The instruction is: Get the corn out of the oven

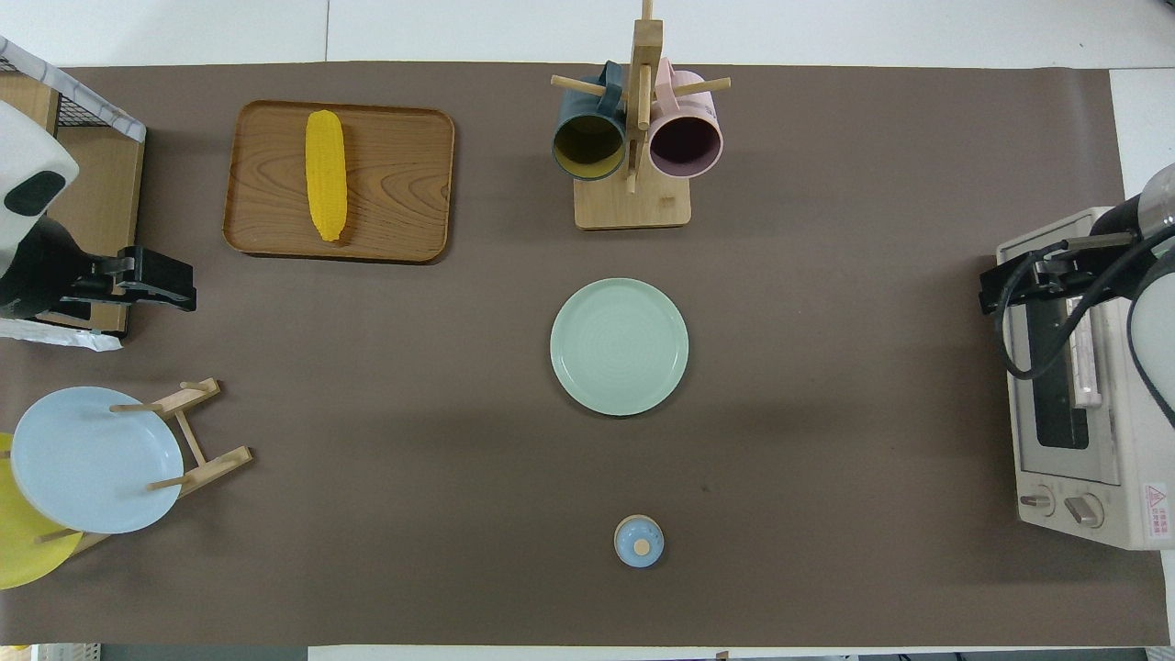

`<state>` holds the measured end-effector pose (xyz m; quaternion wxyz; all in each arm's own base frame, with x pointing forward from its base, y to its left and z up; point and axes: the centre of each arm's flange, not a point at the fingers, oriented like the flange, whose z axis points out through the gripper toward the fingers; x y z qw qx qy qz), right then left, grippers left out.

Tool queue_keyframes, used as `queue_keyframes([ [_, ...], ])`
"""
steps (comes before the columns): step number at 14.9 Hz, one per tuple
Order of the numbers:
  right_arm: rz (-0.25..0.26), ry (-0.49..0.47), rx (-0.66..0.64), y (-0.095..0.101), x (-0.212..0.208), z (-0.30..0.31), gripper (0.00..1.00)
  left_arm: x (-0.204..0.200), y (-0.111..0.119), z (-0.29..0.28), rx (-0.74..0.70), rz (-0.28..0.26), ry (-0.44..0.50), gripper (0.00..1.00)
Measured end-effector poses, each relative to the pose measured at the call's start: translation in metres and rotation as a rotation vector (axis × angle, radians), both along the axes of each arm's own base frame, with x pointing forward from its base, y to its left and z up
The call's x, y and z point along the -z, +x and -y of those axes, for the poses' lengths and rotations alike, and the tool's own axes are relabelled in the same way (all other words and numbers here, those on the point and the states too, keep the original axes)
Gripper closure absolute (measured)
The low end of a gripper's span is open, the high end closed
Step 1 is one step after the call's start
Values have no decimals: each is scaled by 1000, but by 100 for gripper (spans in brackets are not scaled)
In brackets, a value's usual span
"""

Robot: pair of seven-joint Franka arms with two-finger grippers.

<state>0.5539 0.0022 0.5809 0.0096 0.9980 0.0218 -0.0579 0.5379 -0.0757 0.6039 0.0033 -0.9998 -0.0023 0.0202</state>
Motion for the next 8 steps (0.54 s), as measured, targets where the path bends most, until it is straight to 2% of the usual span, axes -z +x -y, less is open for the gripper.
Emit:
queue_keyframes([
  [8,0,0,-5,0,0,-3,0,1,0,2,3,1,-3,0],
])
